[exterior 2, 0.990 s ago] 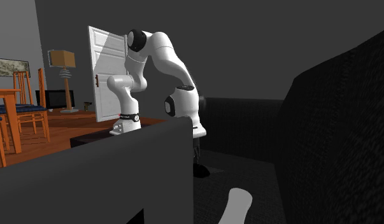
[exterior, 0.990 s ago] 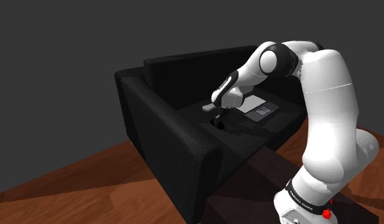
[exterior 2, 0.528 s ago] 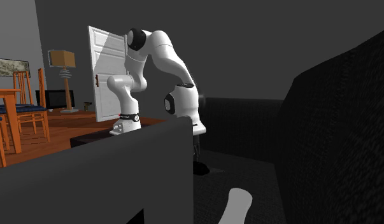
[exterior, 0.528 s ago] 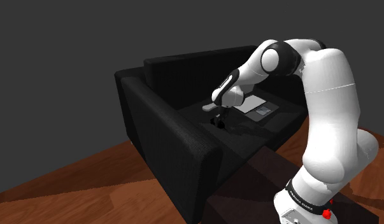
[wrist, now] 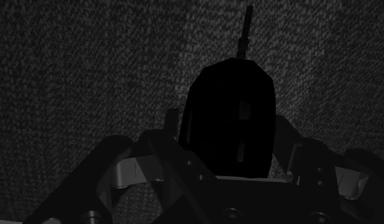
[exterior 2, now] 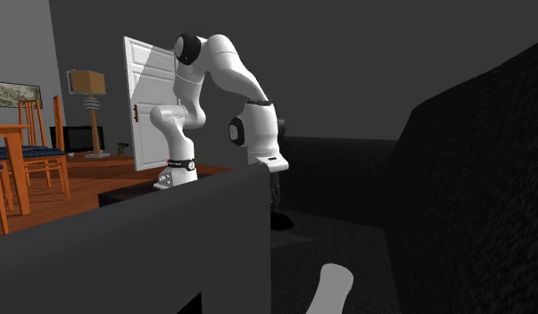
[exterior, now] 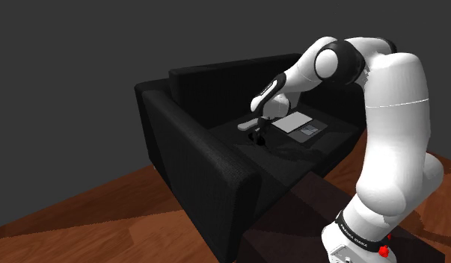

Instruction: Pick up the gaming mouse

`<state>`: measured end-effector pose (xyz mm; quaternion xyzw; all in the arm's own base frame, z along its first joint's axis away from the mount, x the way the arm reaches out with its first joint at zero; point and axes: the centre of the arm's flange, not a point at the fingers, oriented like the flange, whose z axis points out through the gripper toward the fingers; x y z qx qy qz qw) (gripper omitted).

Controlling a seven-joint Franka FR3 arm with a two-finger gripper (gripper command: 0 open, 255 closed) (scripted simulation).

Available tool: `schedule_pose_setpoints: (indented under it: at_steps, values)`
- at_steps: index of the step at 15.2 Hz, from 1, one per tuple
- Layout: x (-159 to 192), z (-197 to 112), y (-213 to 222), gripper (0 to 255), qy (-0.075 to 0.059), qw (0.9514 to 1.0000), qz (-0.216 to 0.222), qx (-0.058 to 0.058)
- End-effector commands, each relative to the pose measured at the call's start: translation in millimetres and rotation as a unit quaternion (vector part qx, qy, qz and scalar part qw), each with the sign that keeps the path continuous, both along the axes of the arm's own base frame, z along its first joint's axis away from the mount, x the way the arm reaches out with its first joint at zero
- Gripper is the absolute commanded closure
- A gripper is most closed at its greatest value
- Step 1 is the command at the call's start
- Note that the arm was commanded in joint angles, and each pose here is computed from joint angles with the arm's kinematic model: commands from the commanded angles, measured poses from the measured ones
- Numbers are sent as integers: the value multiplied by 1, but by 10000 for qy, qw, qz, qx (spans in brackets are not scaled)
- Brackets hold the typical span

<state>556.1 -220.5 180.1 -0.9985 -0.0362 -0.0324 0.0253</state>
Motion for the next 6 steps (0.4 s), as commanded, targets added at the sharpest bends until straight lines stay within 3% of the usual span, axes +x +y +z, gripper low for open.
schedule_pose_setpoints:
  at_steps: [1,6]
  values:
    - [2,10,-1,255,1,10000,-1,0]
    - [2,27,-1,255,1,10000,-1,0]
